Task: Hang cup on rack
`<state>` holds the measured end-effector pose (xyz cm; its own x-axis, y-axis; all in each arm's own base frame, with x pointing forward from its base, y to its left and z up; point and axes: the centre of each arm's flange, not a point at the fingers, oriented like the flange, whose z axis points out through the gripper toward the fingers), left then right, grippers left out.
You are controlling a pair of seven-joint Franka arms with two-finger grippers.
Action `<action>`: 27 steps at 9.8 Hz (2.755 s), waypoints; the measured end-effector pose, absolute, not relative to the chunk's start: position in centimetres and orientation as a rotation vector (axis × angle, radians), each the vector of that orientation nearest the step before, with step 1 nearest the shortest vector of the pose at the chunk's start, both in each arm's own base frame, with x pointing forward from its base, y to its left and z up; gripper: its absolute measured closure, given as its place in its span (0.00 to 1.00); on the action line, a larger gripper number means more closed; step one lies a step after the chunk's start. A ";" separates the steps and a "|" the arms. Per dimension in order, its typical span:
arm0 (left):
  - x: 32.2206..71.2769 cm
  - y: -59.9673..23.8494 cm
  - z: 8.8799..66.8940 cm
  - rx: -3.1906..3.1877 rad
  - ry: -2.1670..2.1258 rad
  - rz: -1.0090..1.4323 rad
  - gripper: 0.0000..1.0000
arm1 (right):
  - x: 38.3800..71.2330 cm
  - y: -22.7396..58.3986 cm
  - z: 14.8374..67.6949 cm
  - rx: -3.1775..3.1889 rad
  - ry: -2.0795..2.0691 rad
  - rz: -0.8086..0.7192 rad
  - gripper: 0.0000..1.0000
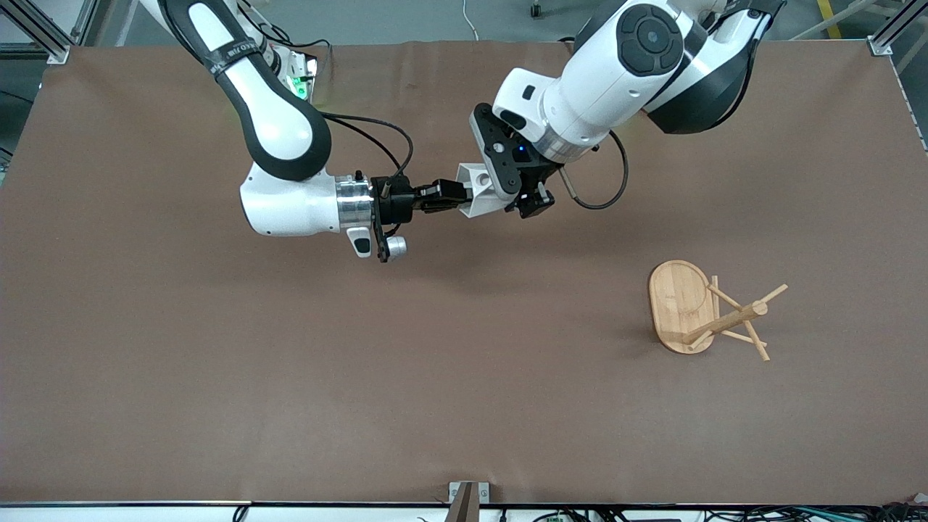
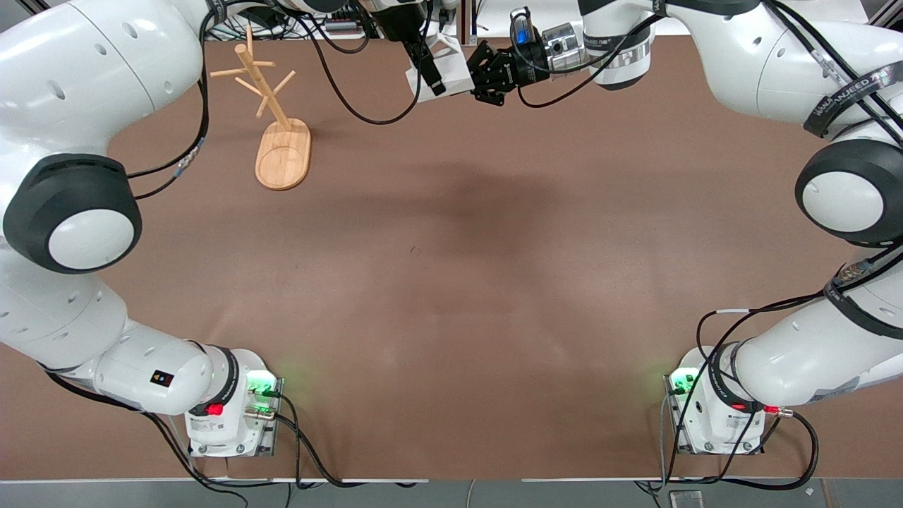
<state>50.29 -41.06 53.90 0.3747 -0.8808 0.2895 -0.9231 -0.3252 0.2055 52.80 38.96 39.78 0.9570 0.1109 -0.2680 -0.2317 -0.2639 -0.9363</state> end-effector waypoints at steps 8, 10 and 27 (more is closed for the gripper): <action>50.7 -41.2 52.4 2.312 -1.580 0.143 0.21 | 54.7 35.7 41.3 -1.900 0.040 0.246 0.23; 50.8 -41.1 52.2 2.316 -1.585 0.140 0.21 | 56.4 31.8 41.1 -2.063 -0.028 0.193 0.00; 57.2 -23.9 55.0 2.981 -0.555 -0.055 0.21 | 53.7 -4.0 68.0 -3.181 0.305 -0.121 0.00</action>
